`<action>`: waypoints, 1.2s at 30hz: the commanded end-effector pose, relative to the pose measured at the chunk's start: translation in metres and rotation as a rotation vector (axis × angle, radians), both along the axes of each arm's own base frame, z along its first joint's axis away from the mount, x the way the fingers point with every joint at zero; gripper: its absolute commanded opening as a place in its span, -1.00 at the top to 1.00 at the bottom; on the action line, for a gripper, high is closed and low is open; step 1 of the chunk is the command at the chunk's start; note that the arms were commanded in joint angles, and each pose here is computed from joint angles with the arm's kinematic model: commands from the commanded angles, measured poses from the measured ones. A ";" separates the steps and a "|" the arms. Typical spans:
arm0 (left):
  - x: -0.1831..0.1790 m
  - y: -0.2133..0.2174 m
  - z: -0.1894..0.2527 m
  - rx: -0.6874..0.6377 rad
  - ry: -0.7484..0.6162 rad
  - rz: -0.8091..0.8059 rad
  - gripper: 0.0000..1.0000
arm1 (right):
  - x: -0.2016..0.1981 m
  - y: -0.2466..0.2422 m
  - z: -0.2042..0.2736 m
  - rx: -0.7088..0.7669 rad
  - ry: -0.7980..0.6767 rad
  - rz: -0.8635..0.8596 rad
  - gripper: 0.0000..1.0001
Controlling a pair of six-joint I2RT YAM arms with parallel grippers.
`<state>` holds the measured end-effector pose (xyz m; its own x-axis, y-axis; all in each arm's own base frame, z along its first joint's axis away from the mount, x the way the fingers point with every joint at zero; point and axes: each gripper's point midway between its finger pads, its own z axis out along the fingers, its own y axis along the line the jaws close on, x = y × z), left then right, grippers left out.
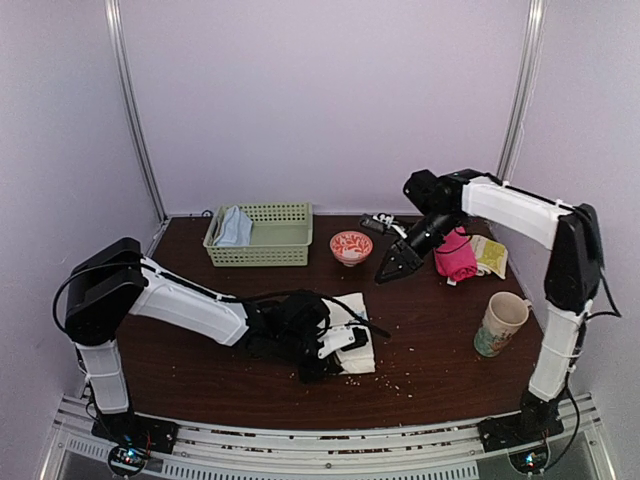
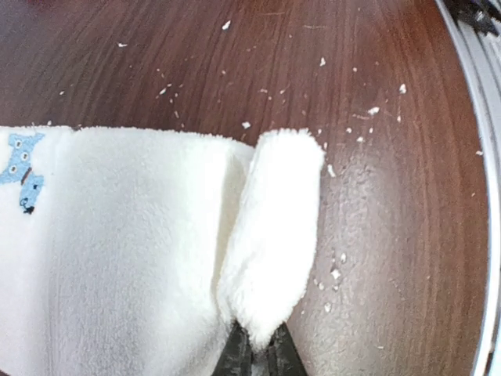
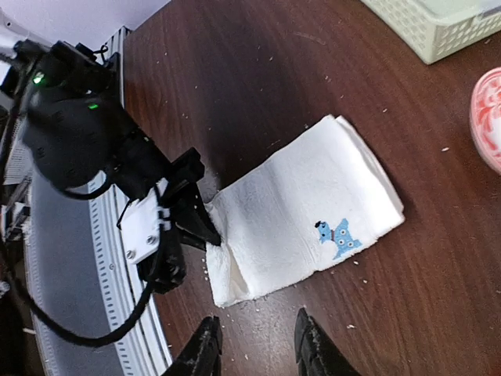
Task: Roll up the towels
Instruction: Roll the towel at the center of the board.
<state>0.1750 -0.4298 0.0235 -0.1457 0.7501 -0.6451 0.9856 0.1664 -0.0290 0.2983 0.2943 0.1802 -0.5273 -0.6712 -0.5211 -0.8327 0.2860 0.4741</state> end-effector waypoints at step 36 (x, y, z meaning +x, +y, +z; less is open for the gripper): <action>0.000 0.001 -0.044 0.115 0.880 0.182 1.00 | -0.093 0.020 -0.162 -0.384 -0.676 0.360 0.62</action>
<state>0.1806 -0.4548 0.0223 -0.6475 0.6982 -0.3053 0.6055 0.2281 -0.7625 0.1899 0.3137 0.0291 0.1124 -0.9175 -0.3816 -0.9847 -0.0514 -0.1665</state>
